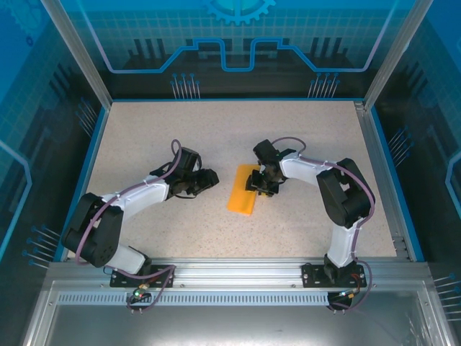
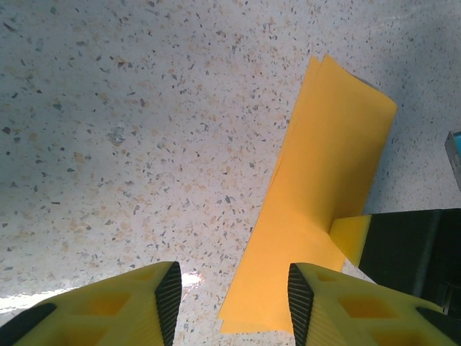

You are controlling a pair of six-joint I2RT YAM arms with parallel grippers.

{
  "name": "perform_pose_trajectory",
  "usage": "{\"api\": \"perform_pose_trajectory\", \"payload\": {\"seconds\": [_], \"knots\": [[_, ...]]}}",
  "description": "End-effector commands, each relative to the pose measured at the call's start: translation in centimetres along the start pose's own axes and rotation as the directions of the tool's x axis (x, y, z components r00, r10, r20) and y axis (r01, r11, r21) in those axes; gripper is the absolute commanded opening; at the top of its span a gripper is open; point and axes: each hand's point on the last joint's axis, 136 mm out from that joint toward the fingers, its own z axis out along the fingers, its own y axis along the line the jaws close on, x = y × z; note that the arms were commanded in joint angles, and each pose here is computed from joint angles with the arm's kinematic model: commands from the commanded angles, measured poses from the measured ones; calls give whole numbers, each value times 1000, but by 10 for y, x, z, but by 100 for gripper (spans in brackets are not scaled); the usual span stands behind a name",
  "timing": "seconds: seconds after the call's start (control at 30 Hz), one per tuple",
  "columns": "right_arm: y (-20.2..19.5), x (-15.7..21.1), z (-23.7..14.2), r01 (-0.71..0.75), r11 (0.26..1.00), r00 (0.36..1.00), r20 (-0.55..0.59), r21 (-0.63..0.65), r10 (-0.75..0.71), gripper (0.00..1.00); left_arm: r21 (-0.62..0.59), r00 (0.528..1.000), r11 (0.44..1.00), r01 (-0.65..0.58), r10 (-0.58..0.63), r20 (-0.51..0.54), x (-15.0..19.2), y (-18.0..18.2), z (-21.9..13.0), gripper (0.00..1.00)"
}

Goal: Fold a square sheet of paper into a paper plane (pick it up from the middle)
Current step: Hold the square sheet of paper at the center of the table.

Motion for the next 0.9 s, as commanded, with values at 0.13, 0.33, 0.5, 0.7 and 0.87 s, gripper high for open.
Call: {"api": "perform_pose_trajectory", "payload": {"seconds": [0.13, 0.33, 0.5, 0.7, 0.87], "knots": [[-28, 9, 11, -33, 993, 999, -20, 110, 35, 45, -17, 1000, 1000, -4, 5, 6, 0, 6, -4, 47], [-27, 8, 10, 8, 993, 999, -36, 117, -4, 49, -20, 1000, 1000, -6, 6, 2, 1, 6, -3, 47], [-19, 7, 11, 94, 990, 994, -66, 109, -88, 55, -16, 1000, 1000, -11, 11, -5, 0, 4, -2, 47], [-27, 5, 10, 107, 981, 992, -81, 162, -95, 56, -14, 1000, 1000, -15, 15, -7, 0, 3, -3, 47], [-32, 3, 10, 70, 983, 996, -74, 172, -58, 55, -12, 1000, 1000, -18, 18, -11, 1, 3, -3, 47]]}}
